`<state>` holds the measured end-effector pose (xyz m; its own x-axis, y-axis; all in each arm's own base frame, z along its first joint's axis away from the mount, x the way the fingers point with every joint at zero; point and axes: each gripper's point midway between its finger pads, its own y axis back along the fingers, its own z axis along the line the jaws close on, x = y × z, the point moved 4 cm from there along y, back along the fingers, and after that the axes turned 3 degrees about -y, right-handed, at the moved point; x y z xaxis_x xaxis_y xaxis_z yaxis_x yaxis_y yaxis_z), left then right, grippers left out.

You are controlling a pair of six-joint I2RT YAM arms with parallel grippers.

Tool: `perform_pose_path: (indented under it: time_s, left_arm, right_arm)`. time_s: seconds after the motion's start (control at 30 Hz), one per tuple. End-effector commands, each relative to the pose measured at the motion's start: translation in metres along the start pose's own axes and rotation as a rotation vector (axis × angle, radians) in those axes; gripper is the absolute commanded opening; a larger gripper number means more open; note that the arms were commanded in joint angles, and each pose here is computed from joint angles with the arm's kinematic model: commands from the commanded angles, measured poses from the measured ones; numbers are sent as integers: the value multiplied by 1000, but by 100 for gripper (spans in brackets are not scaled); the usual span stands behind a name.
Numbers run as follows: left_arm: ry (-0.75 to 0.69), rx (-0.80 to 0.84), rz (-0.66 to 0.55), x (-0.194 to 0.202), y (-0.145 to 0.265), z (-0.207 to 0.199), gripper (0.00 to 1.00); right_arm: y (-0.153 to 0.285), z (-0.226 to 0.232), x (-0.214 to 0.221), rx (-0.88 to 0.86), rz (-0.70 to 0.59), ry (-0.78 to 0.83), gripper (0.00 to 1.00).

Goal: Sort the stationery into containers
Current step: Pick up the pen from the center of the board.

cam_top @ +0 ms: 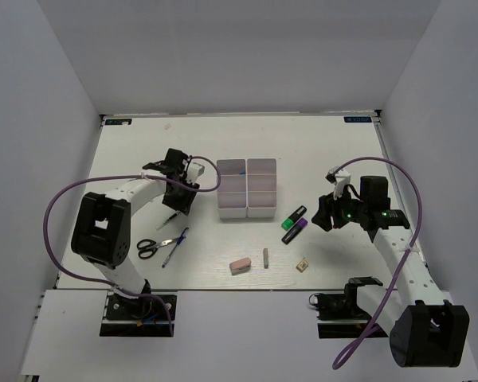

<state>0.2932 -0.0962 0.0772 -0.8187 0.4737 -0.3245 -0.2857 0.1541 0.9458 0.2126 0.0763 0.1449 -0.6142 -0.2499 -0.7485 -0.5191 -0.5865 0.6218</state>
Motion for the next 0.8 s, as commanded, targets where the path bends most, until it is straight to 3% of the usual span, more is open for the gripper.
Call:
perform_pose_path:
  time_s: [0.0, 0.43, 0.5, 0.53, 0.63, 0.67, 0.77]
  left_arm:
    - [-21, -42, -18, -3, -7, 9, 54]
    - [-64, -128, 59, 6, -34, 25, 51]
    - [-62, -133, 71, 10, -38, 27, 44]
    - [-61, -145, 86, 14, -40, 29, 34]
    - [-56, -166, 109, 21, -44, 30, 16]
    - [-51, -173, 117, 25, -45, 31, 15]
    - [-41, -171, 111, 23, -42, 30, 3]
  right_arm:
    - [4, 0, -11, -4, -26, 26, 60]
    - [4, 0, -10, -1, -25, 21, 60]
    - [4, 1, -10, -7, -24, 24, 60]
    - [4, 1, -11, -8, -26, 22, 60]
    - [7, -4, -11, 12, -33, 8, 60]
    - [5, 1, -12, -4, -31, 22, 60]
    - [6, 1, -13, -2, -35, 25, 60]
